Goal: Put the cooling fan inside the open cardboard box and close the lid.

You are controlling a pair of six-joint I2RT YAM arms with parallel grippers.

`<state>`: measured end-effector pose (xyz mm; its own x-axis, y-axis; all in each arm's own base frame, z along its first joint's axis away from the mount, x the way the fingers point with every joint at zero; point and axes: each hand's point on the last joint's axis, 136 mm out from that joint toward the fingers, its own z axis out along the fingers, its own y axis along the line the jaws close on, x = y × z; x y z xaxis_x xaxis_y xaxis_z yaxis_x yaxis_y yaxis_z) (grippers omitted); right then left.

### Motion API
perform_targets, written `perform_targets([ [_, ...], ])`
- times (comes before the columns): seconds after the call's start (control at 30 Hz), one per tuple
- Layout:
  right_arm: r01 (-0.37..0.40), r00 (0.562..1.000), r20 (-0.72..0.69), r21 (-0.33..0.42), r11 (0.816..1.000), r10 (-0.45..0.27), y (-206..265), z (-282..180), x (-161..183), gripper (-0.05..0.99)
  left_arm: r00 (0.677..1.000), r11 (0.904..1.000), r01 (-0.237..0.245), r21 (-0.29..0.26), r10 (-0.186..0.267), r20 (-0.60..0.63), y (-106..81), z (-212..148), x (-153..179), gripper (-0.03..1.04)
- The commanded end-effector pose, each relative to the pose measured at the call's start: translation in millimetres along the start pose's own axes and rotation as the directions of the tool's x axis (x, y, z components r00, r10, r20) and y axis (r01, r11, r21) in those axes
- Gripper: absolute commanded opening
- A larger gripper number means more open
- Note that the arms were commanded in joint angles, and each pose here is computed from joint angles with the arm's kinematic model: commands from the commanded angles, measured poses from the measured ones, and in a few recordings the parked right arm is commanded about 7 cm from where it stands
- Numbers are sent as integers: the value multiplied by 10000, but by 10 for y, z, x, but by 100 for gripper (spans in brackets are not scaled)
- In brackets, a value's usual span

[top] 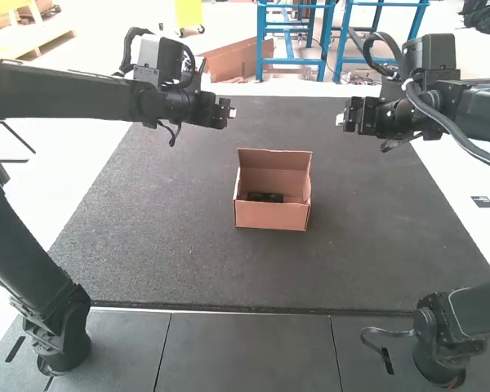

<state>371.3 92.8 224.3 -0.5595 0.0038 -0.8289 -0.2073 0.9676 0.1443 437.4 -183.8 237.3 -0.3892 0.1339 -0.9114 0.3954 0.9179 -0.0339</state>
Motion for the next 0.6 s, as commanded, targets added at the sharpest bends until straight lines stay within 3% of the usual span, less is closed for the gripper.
perform_targets([
  [0.0, -22, 9998, 193, 632, 9980, 10, -206, -40, -46, 91, 9985, 9994, -318, 133, 311, 453, -101, 63, -265, 97],
  [0.23, 482, 9987, -188, 901, 9948, -467, -322, -39, 33, 91, 9987, 9974, -487, 526, 494, -113, -309, 333, -169, 97],
  [0.57, 1081, 9903, -972, 898, 9901, -993, -367, 65, 136, 91, 9838, 9925, -665, 1024, 824, -1592, -538, 502, 315, 97],
])
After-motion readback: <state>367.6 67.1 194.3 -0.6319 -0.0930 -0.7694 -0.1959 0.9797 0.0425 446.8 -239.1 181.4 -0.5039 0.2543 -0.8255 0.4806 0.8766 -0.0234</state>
